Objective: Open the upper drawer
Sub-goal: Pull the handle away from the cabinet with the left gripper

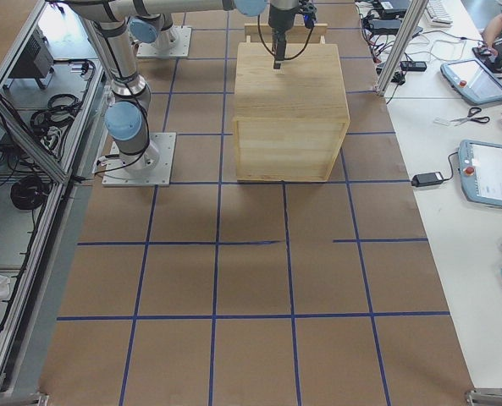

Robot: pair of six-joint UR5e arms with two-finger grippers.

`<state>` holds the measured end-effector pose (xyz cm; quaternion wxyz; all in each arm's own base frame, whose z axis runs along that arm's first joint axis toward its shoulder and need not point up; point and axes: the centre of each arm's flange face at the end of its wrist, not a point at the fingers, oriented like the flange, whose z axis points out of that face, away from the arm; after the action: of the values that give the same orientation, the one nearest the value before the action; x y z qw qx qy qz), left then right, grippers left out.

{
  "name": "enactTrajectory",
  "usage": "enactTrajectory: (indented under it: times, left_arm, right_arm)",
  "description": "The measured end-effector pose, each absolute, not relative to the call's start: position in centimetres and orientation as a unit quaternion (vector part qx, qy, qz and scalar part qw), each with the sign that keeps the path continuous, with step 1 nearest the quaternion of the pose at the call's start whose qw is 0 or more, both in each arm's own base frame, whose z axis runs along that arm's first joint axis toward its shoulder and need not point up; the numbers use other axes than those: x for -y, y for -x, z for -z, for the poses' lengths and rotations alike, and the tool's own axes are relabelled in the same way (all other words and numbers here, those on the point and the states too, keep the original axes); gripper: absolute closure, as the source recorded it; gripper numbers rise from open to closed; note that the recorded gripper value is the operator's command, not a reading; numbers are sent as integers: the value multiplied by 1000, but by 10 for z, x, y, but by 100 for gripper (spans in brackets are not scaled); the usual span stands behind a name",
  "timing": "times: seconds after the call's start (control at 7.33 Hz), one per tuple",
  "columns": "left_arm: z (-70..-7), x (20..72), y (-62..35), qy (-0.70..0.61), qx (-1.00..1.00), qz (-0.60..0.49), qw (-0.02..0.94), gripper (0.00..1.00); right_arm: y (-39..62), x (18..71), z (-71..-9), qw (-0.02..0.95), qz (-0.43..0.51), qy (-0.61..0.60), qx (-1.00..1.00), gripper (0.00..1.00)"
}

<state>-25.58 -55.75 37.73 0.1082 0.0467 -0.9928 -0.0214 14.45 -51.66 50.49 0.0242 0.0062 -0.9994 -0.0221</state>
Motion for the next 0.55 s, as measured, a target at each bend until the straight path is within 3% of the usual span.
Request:
enactTrajectory:
  times: [0.55]
  left_arm:
    - [-372,557,222,-46,994,24,93,0]
  right_arm:
    - [-145,516,-505,24,22,-7,999,0]
